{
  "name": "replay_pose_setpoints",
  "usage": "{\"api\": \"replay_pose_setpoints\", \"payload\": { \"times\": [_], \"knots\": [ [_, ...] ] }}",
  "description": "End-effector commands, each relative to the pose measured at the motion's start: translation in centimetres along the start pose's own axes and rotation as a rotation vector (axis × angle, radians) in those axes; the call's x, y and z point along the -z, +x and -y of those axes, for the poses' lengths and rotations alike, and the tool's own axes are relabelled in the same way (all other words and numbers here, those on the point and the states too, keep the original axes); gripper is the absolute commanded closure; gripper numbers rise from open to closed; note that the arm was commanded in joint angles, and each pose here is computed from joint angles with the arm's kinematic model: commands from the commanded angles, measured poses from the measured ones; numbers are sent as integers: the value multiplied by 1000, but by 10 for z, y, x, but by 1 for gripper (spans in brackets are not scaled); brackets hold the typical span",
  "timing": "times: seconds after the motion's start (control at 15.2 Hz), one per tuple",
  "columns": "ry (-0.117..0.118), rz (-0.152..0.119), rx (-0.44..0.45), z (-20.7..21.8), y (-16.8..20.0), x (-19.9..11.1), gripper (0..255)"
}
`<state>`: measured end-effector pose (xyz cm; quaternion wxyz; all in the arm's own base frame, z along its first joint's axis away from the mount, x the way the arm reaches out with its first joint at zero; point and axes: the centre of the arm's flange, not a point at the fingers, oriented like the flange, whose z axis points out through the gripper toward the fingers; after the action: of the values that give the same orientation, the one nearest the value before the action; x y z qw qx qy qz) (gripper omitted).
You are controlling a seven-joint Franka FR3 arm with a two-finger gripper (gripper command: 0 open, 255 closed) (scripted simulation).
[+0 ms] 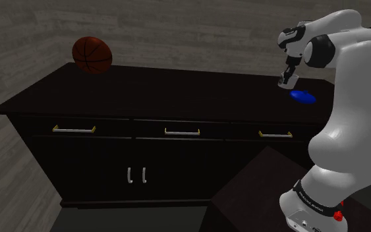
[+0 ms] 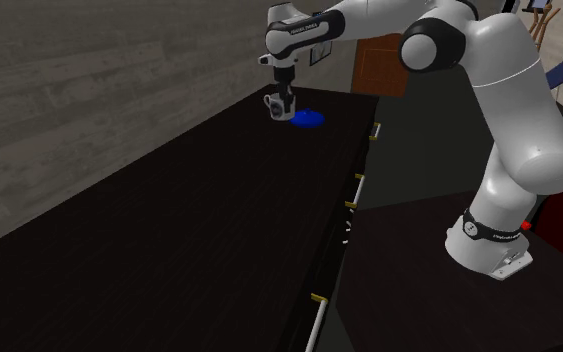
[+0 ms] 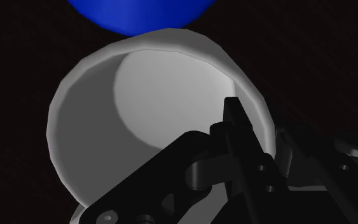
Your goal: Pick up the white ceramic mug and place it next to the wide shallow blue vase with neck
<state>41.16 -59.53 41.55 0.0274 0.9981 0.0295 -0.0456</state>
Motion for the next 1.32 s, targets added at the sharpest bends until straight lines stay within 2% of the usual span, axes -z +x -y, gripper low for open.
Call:
{"api": "replay_pose_setpoints", "payload": {
  "times": [0.0,0.46,0.99,1.06,1.25],
  "knots": [
    [-1,0,0,1,0,-11,255],
    [-1,0,0,3,4,-51,255],
    [-1,0,0,3,4,-51,255],
    [-1,0,0,3,4,-51,0],
    [-1,0,0,3,4,-51,0]
  ]
}}
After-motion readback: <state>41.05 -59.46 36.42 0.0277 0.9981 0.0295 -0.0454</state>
